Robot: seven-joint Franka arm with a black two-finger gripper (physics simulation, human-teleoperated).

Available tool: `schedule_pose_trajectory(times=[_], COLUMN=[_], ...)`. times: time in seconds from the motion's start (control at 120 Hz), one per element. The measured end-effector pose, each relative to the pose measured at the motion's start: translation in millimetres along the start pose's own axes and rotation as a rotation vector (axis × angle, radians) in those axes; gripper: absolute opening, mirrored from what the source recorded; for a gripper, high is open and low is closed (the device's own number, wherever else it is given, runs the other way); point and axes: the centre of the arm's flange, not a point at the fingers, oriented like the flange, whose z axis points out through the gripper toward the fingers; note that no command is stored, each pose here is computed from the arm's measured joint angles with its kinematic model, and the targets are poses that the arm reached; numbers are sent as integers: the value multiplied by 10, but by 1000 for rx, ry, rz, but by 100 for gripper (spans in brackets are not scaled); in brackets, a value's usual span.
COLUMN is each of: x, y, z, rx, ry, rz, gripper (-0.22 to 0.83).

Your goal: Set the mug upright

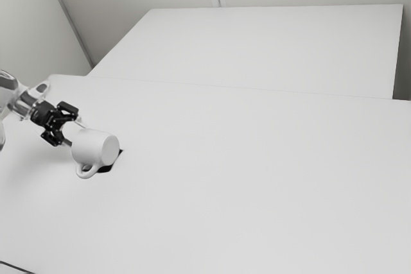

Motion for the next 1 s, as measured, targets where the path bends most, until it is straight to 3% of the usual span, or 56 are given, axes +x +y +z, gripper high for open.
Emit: schedule_pose_trajectory(times=[0.267, 0.483, 0.6, 0.733, 0.858, 1.0], x=[-39, -48, -22, 4, 7, -20], y=[50, 123, 218, 319, 406, 887], z=[142, 277, 295, 335, 351, 457], rx=[-153, -186, -192, -199, -183, -33], ry=[-31, -67, -73, -80, -86, -101], rz=[3, -3, 6, 7, 8, 72], gripper=[61, 15, 0, -10, -12, -14])
